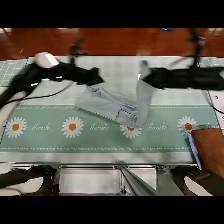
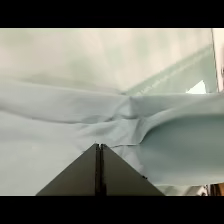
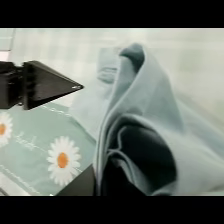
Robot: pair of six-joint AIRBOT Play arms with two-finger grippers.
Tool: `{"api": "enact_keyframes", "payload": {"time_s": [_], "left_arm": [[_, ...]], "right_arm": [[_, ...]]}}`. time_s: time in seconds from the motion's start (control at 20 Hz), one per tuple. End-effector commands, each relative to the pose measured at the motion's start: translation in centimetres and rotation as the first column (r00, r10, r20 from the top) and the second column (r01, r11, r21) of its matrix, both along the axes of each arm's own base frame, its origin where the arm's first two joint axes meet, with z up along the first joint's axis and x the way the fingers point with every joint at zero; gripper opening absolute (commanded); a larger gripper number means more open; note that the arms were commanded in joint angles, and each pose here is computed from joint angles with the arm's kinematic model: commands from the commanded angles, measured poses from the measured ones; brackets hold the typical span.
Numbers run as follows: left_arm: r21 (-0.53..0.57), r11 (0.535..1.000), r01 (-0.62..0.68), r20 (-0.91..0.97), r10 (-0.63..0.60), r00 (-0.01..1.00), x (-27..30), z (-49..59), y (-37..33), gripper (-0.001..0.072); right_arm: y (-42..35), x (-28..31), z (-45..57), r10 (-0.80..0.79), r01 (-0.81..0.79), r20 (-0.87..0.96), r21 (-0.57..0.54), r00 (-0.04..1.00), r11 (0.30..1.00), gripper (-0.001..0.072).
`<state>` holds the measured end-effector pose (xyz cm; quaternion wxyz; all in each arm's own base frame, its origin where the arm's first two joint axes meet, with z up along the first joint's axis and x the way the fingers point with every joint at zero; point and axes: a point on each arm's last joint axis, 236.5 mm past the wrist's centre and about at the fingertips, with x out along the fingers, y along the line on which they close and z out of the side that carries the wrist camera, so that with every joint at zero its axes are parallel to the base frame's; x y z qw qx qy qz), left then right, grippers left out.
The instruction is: Fold the shirts.
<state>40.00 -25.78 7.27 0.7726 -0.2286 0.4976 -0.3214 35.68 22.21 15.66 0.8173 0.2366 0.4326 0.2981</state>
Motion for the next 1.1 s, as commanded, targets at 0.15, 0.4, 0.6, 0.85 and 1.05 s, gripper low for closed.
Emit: {"api": "enact_keyframes", "payload": {"time_s": [0.15, 0.4, 0.6, 0.85, 1.05], "left_arm": [[-0.005, 0.988, -0.154, 0.13, 0.153, 0.98, -7.0, 3.6, 8.8, 0.0021], [-0.005, 0.989, -0.149, 0.122, 0.148, 0.981, -9.7, 2.6, 8.9, 0.0021], [0.008, 0.988, -0.156, 0.068, 0.155, 0.986, -10.2, 0.3, 9.0, 0.0022], [0.006, 0.972, -0.237, 0.272, 0.226, 0.935, -7.1, 5.9, 12.1, 0.0021], [-0.026, 0.935, -0.355, 0.435, 0.33, 0.838, -5.6, 13.9, 17.0, 0.0021]], "right_arm": [[15.0, 5.0, -8.8, 0.181, -0.178, -0.14, 0.035, 0.974, 0.983, 0.0019], [20.4, 6.7, -14.2, 0.228, -0.217, -0.216, 0.074, 0.949, 0.973, 0.0019], [23.2, 6.8, -15.2, 0.26, -0.221, -0.255, 0.174, 0.931, 0.96, 0.0429], [16.6, 3.1, -12.7, 0.403, -0.391, -0.368, 0.108, 0.838, 0.914, 0.041], [-2.8, 4.0, -8.7, 0.062, -0.237, -0.356, -0.473, 0.933, 0.849, 0.041]]}}
